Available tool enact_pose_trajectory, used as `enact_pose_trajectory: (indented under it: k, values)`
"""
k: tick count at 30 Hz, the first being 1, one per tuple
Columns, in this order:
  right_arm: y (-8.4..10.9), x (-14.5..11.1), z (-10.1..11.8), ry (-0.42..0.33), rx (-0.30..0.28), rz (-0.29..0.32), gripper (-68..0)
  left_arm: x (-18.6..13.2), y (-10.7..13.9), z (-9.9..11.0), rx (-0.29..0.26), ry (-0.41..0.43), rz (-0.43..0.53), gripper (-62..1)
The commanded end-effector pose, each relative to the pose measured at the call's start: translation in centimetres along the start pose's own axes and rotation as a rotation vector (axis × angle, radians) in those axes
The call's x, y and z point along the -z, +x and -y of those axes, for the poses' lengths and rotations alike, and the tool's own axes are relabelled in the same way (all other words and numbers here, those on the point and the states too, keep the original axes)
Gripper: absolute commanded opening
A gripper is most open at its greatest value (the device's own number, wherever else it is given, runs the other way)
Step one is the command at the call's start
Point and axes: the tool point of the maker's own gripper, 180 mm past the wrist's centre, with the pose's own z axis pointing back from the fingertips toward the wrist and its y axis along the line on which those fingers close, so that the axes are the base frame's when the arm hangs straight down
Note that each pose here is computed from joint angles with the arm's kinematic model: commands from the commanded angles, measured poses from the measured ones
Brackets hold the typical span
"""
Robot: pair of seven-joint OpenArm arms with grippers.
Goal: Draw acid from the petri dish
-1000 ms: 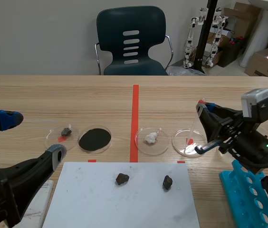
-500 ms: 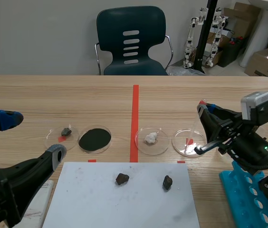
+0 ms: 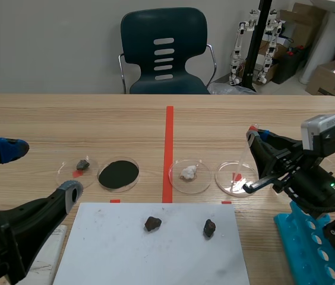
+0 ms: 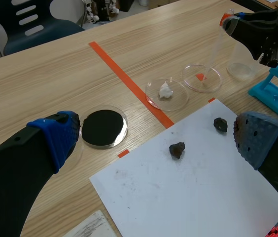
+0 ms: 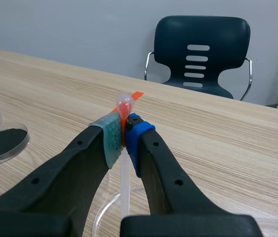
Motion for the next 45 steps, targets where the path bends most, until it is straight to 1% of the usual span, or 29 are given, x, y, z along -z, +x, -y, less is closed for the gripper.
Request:
enact_pose_trajectory:
  k: [1, 6, 10, 17, 32, 39, 42, 45]
  values:
    - [1.01, 0.6, 0.32, 0.005, -0.011, 0.03, -66.0, 0.05, 1.01, -0.02, 0.004, 0.001, 0.033, 1.4]
    - [1.0, 0.6, 0.31, 0.006, -0.011, 0.03, -66.0, 0.05, 1.01, -0.02, 0.004, 0.001, 0.033, 1.4]
    - [0.66, 0.6, -0.12, 0.03, -0.034, 0.011, -66.0, 0.05, 1.01, -0.02, 0.004, 0.001, 0.033, 1.4]
    - [0.45, 0.6, -0.36, 0.043, -0.047, 0.001, -66.0, 0.05, 1.01, -0.02, 0.004, 0.001, 0.033, 1.4]
    - [0.45, 0.6, -0.35, 0.043, -0.047, 0.0, -65.9, 0.05, 1.01, -0.02, 0.004, 0.001, 0.033, 1.4]
    - [0.46, 0.6, -0.35, 0.043, -0.047, 0.001, -64.8, 0.05, 1.01, -0.02, 0.004, 0.001, 0.033, 1.4]
    - [0.46, 0.6, -0.35, 0.043, -0.047, 0.001, -62.0, 0.05, 1.01, -0.02, 0.004, 0.001, 0.033, 1.4]
    - [0.46, 0.6, -0.35, 0.043, -0.047, 0.001, -62.0, 0.05, 1.01, -0.02, 0.004, 0.001, 0.033, 1.4]
